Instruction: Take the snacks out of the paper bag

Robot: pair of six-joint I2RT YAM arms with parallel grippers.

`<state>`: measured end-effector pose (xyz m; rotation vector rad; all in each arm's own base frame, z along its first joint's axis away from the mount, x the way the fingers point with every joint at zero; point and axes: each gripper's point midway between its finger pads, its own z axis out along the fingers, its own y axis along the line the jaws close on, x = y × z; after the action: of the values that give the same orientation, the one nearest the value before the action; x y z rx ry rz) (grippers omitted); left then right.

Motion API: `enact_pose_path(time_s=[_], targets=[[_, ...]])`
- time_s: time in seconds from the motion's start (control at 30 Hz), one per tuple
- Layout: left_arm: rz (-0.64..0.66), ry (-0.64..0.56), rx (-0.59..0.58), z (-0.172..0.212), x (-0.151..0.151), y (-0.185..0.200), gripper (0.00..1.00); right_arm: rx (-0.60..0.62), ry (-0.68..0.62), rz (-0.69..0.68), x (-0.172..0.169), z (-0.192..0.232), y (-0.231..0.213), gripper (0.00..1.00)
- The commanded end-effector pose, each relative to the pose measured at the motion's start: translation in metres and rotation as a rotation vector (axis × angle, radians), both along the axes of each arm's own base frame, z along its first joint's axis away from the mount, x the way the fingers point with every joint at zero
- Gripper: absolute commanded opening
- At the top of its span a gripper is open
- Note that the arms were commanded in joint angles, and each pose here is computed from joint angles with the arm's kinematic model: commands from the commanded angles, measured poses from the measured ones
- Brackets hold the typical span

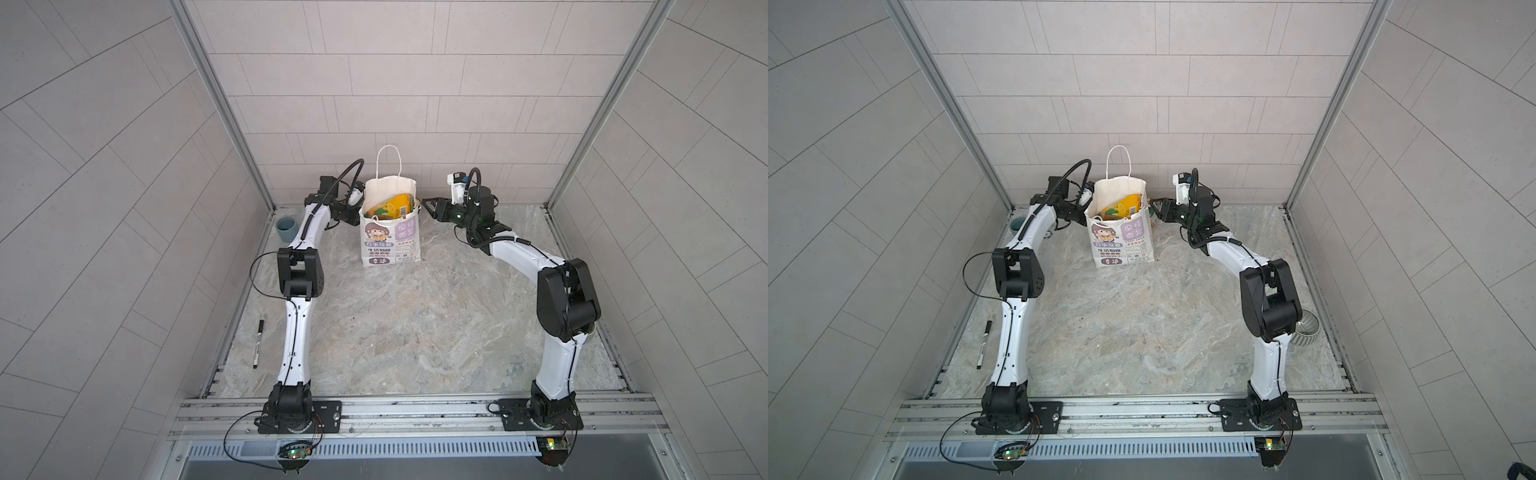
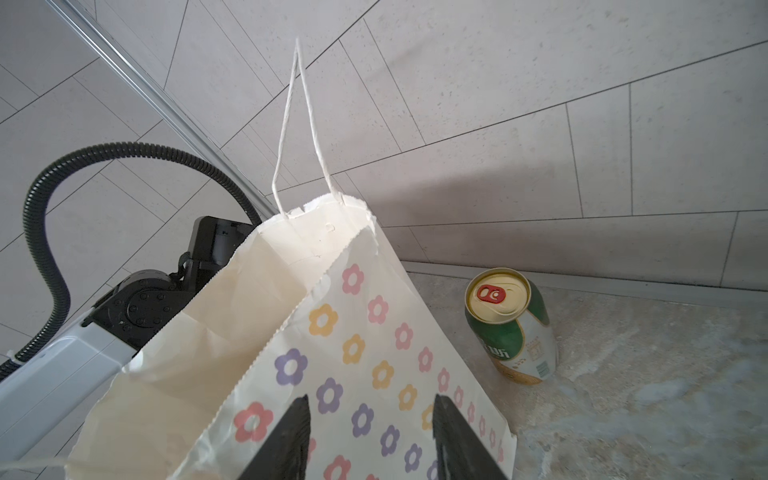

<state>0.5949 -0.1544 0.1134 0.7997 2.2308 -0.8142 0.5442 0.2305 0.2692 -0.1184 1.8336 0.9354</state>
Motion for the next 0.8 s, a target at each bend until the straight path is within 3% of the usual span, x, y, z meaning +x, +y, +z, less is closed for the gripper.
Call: enact_pose_path(time_s=[0.0,0.4,0.53,0.63,0.73,0.77], targets=[[-0.144,-0.029,0.006,0.032,-0.036,-0.032,0.00,0.003,-0.035,-0.005,-0.001,0.012,-0.002,0.49],[-0.150,-0.078,0.025,0.064,-0.072,-0.050,0.00,-0.054,-0.042,-0.143,-0.029,0.040,-0.054,0.50],[-0.017,-0.176,0.055,0.094,-0.063,-0.037,0.00,-0.157,-0.033,-0.191,-0.042,0.055,-0.075,0.57],[0.153,-0.279,0.053,0.129,-0.057,-0.014,0.00,-0.268,-0.008,-0.138,-0.048,0.055,-0.071,0.70],[0.367,-0.375,0.014,0.165,-0.061,0.017,0.10,-0.389,0.062,-0.088,-0.045,0.041,-0.068,0.78],[0.418,-0.406,-0.006,0.174,-0.067,0.025,0.30,-0.435,0.106,-0.062,-0.045,0.029,-0.065,0.80]])
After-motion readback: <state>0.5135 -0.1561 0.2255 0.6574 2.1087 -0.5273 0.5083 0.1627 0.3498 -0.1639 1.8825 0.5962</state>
